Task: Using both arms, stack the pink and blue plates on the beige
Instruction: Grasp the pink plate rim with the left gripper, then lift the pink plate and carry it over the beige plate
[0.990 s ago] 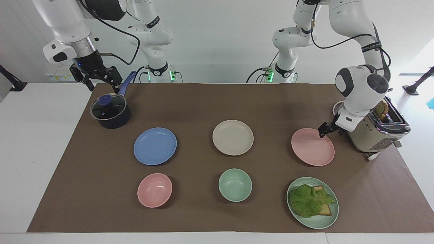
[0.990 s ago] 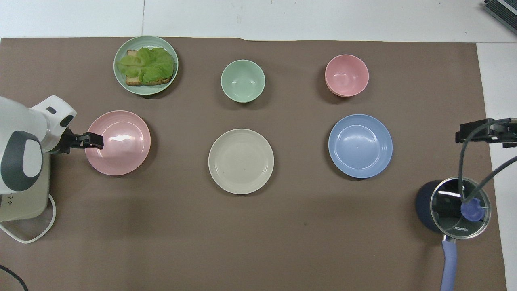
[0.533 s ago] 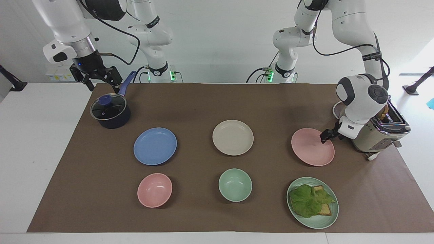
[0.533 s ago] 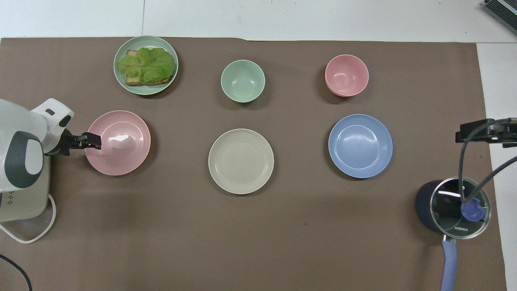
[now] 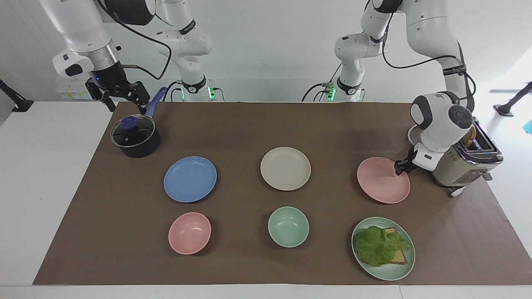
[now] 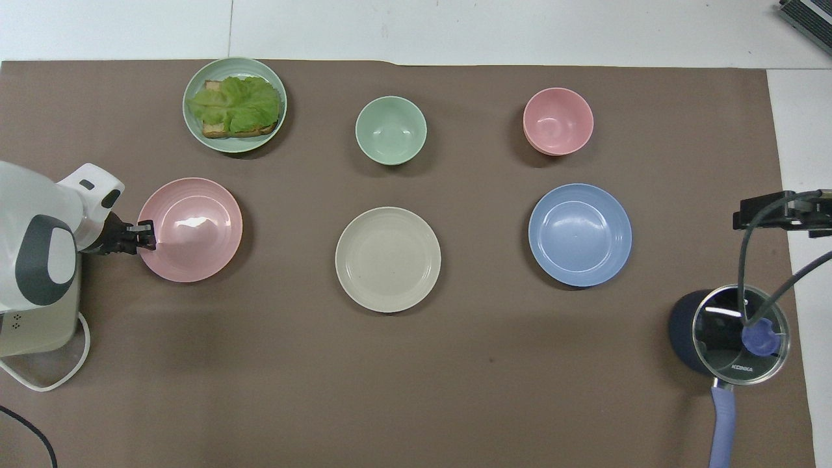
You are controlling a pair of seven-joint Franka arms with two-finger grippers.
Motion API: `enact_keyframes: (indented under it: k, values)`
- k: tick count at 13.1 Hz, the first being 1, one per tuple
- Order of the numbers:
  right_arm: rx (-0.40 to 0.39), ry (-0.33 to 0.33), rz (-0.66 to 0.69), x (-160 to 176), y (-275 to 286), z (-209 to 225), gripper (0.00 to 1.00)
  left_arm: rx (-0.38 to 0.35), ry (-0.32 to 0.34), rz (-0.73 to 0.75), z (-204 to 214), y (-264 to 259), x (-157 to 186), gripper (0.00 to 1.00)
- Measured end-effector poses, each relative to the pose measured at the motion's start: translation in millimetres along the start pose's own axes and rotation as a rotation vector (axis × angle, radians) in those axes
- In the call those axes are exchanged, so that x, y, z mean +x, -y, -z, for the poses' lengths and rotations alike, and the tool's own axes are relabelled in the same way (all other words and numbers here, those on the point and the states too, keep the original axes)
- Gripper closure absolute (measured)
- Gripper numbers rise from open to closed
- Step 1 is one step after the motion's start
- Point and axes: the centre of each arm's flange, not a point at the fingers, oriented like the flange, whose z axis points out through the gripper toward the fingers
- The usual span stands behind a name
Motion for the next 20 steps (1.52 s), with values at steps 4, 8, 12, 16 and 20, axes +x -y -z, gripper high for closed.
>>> enact_keyframes:
  k: [4,8,12,16,20]
  values:
    - [0.0,0.0,0.0,0,0,0,0.0,-0.002,0.013,0.004,8,0,-1,0.93]
    - [0.0,0.0,0.0,0,0,0,0.0,-0.085,0.088,0.046,74,-7,5,0.95]
    - [0.0,0.0,0.0,0,0,0,0.0,-0.205,0.093,0.119,119,-38,-6,0.96]
    - [0.0,0.0,-0.001,0,0,0,0.0,-0.267,0.125,0.158,115,-147,-29,0.96]
    - [0.0,0.0,-0.001,0,-1,0,0.0,-0.258,0.115,0.176,98,-242,-70,0.96]
